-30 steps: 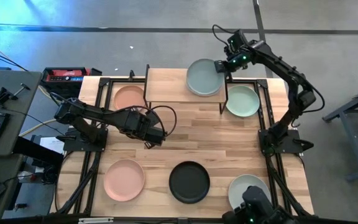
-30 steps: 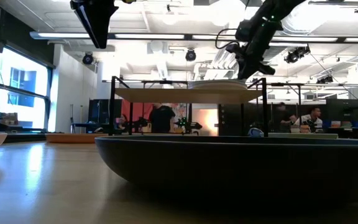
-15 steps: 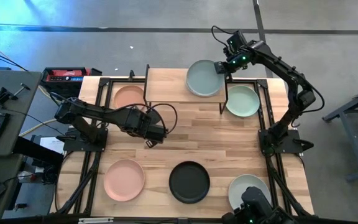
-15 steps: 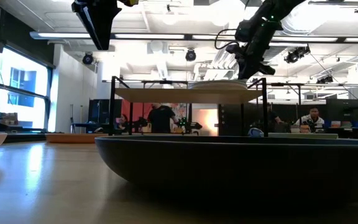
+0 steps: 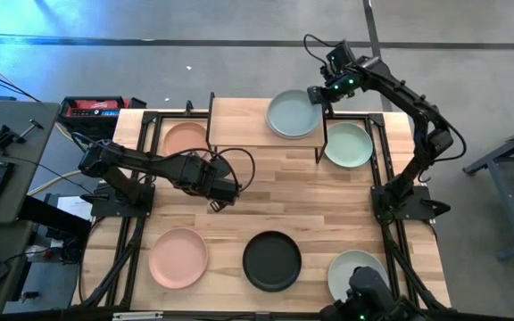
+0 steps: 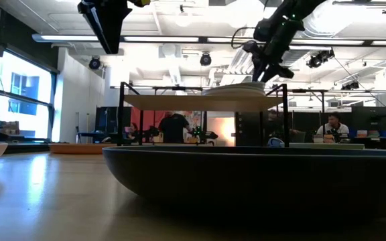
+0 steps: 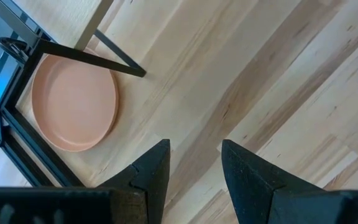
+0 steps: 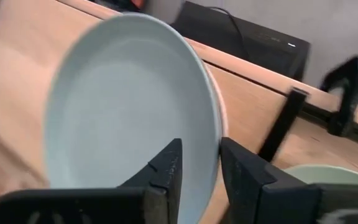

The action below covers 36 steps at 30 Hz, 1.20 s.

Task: Place and stack plates onto a shelf
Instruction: Stack the light orange plate on top of the other blue plate on the shelf

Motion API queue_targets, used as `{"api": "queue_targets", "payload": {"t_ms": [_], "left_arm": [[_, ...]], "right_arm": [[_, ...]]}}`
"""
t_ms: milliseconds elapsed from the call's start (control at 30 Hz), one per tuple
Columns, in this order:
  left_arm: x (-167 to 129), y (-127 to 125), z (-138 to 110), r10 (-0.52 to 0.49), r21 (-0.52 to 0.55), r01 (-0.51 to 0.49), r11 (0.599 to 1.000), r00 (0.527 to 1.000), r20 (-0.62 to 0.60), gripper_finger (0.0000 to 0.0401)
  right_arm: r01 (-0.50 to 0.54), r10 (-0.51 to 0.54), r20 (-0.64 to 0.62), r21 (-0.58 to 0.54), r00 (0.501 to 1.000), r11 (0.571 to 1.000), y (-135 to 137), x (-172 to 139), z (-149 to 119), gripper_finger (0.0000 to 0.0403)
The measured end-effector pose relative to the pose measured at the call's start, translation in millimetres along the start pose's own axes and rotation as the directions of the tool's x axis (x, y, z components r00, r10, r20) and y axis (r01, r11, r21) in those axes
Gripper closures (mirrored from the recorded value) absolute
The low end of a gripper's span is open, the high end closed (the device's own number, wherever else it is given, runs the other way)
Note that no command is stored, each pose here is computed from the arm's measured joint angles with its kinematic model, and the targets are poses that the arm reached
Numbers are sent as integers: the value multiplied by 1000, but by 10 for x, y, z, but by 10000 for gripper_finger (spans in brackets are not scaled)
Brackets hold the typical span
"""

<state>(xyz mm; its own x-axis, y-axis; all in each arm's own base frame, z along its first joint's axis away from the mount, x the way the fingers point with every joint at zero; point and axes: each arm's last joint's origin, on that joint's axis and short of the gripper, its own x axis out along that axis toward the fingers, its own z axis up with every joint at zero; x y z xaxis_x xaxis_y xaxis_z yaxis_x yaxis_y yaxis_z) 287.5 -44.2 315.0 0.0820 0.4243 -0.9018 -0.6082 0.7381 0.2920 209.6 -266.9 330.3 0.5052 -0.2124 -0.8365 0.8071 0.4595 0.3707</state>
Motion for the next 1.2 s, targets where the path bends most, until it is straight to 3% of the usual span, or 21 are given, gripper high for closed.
{"api": "queue_targets", "payload": {"t_ms": [400,733,900,1200], "left_arm": [[0,-5,3,-4,-3,4,1000,1000,4,268],[-1,-9,0,-17,-3,17,1000,1000,-10,268],[-1,-9,0,-18,-4,18,1000,1000,-10,268],[-1,-15,-1,-29,-6,29,1000,999,-17,268]], "right_arm": [[-46,48,23,-55,999,997,248,-250,53,316],[-18,5,-120,-107,993,994,388,50,-216,316],[34,-51,-140,-117,989,993,404,182,-312,316],[35,-54,-159,-119,986,992,390,289,-375,316]]}}
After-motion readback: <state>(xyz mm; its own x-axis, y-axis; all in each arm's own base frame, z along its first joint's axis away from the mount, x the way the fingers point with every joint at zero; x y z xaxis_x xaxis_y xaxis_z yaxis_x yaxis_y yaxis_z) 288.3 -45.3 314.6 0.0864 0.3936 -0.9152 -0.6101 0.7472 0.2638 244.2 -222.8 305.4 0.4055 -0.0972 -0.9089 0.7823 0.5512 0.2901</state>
